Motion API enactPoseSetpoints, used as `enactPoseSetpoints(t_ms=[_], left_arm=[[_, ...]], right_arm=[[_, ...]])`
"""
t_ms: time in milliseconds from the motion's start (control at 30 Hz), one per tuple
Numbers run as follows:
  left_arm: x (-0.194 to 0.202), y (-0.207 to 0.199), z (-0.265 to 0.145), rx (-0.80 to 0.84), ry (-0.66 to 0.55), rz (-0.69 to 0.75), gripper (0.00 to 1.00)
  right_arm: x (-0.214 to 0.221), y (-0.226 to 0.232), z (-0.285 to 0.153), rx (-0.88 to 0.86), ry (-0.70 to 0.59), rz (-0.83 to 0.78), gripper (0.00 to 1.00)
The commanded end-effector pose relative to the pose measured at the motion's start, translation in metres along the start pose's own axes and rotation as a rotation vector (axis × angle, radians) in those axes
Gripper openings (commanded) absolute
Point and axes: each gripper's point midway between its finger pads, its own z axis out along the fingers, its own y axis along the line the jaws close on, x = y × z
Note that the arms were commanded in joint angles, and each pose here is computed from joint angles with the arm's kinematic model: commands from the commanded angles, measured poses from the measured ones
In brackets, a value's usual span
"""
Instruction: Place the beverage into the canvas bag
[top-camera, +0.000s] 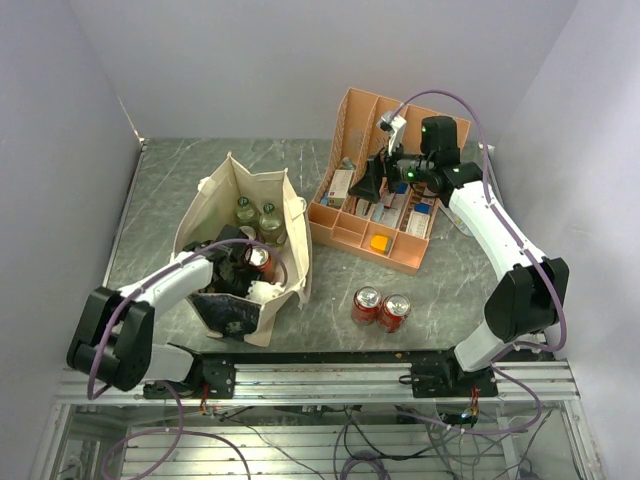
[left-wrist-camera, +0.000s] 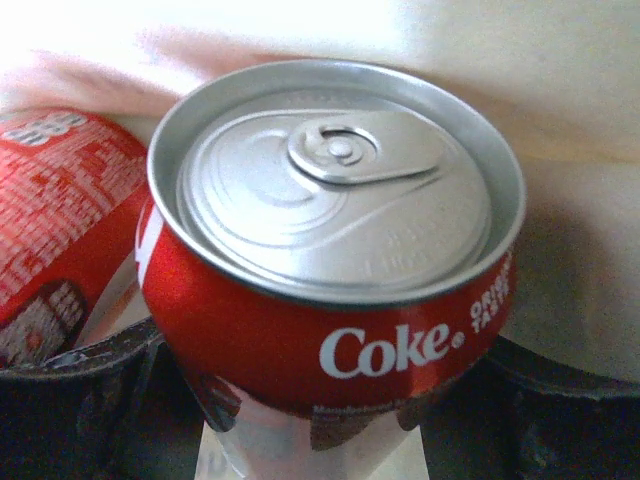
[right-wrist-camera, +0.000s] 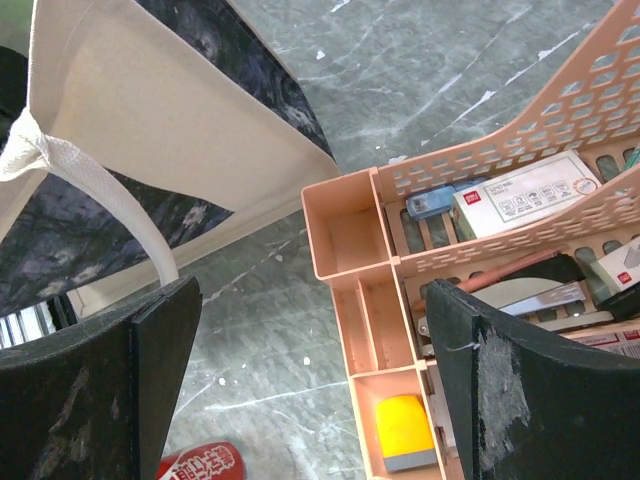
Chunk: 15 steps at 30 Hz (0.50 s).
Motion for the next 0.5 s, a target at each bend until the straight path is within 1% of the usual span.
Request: enactPoseSetpoints(t_ms=[0, 133, 333, 467], left_arm=[[-0.012, -0.016, -0.029, 0.0, -0.015, -0.03, 0.07], [-0.025, -0.01, -0.059, -0.053, -0.046, -0.073, 0.07], [-0.052, 0.004, -0.102, -0.135, -0.142, -0.258, 0.07], [-0.062, 0.024, -0.128, -0.225, -0.243, -0.407, 0.07]], right_arm=[[-0.003, 0.005, -0.005, 0.008, -0.007, -0.027, 0.94], [-0.004, 0.005, -0.003, 0.004, -0.007, -0.028, 0.94], [-0.005, 0.008, 0.002, -0.011, -0.006, -0.03, 0.94], [-0.004, 0.009, 0.005, -0.018, -0.004, -0.028, 0.94]])
